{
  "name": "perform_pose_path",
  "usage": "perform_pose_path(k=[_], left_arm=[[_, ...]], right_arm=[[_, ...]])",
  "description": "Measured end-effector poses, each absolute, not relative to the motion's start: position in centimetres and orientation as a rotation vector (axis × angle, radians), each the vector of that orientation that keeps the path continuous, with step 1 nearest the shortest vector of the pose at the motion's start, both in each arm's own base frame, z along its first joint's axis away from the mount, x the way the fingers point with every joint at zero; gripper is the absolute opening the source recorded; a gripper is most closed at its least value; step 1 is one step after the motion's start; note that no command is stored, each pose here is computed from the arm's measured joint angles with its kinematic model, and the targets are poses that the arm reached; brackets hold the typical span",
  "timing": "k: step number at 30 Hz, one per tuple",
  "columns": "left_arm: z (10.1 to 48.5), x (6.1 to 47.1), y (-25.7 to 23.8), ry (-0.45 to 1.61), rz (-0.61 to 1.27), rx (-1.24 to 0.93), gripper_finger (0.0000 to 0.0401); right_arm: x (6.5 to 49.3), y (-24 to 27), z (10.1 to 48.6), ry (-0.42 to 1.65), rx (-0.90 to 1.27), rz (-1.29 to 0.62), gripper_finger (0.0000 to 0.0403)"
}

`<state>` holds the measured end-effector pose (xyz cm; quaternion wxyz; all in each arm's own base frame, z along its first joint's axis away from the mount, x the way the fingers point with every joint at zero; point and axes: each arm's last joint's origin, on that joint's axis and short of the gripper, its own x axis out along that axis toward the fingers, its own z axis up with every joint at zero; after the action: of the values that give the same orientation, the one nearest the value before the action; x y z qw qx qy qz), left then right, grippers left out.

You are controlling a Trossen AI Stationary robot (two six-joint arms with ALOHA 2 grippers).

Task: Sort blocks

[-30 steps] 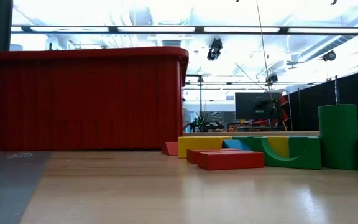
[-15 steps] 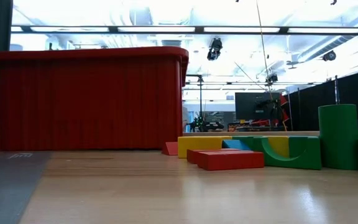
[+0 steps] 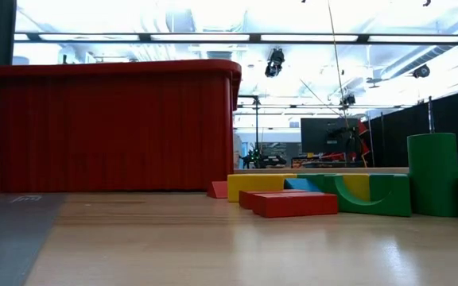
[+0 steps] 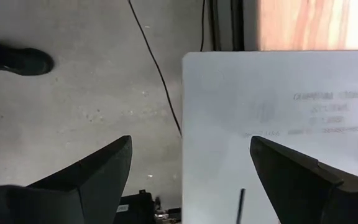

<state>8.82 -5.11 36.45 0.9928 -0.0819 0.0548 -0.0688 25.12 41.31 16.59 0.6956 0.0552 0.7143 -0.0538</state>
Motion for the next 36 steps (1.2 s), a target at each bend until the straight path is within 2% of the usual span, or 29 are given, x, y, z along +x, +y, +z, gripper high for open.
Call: perform_pose_path(k=[14,23,36], left_arm=[[36.4,8.8,-5.1,0.115,-0.137,-0.171,0.0195],[36.4,8.8,-5.1,0.115,-0.137,-0.171,0.0201],[36.4,8.8,-5.1,0.116,-0.137,-0.171,0.0193]], right_arm=[[24.8,40.8,15.3,1.633,0.085,-0.15,0.0314],[25.2,41.6,15.3,1.61,0.195,-0.121,0.0309],[25.3,41.6,14.8,1.601,0.196,-0.115,0.0306]])
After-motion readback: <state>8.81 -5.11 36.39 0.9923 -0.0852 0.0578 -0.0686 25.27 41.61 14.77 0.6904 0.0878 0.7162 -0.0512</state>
